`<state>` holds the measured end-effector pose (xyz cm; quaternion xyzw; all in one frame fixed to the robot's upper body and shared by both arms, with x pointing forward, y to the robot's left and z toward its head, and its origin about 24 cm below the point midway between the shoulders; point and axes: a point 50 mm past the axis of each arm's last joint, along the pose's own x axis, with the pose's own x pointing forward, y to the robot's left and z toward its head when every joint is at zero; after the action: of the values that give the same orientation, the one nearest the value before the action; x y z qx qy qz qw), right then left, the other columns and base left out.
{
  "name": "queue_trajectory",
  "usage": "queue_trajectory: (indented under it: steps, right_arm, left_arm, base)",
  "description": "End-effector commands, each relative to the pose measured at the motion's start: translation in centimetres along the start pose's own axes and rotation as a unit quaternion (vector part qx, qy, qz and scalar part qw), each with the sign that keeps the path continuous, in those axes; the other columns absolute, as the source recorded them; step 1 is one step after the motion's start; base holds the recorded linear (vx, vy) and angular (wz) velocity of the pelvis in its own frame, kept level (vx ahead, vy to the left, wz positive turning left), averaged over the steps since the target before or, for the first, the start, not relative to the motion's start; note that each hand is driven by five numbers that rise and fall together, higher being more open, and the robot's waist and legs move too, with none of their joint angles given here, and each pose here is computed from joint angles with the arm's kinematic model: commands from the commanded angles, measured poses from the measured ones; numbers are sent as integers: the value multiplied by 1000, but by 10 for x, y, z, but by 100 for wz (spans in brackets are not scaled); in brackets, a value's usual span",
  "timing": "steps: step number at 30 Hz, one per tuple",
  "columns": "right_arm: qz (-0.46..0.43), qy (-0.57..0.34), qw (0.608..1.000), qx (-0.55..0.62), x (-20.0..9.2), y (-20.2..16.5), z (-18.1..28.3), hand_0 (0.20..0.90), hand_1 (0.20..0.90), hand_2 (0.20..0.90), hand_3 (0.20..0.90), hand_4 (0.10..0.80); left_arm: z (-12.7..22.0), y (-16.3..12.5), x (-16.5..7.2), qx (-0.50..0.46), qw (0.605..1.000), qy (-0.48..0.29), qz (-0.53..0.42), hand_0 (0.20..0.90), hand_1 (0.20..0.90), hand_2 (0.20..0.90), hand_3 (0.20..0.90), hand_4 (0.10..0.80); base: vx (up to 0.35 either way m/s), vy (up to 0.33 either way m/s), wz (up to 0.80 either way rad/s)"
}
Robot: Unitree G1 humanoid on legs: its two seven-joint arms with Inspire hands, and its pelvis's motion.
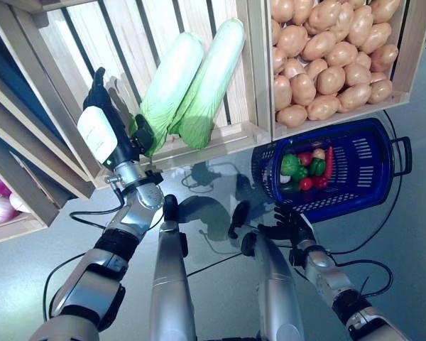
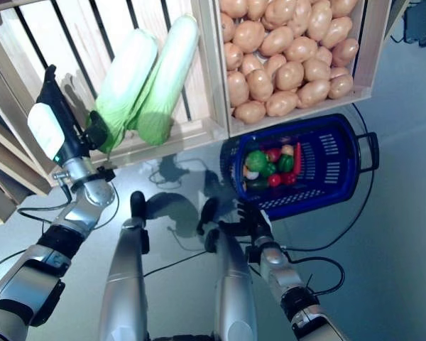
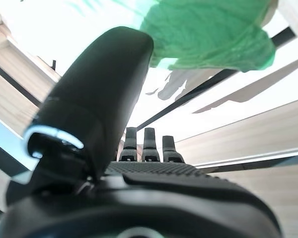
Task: Put vegetables into the basket
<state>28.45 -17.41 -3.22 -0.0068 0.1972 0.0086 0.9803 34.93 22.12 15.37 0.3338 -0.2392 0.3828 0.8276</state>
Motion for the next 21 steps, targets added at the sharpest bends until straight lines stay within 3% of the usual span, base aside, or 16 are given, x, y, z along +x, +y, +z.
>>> queue_trajectory:
  steps: [1,7,21]
  right_arm:
    - [-32,-14,999,18,-4,-14,5,900,900,900,900,800]
    - [-32,-14,999,16,-3,-10,7,900,900,900,900,800]
    - [-54,-14,998,39,-11,-14,-5,900,900,900,900,800]
  left_arm:
    - [38,-2,13,-48,996,-72,39,900,900,900,900,800]
    - [43,-1,10,-67,993,-78,59,900,900,900,900,800]
    - [67,38,3,-193,957,-134,172,900,900,900,900,800]
  base:
    - [0,0,0]
    - [0,0,0]
    - [2,-9,0]
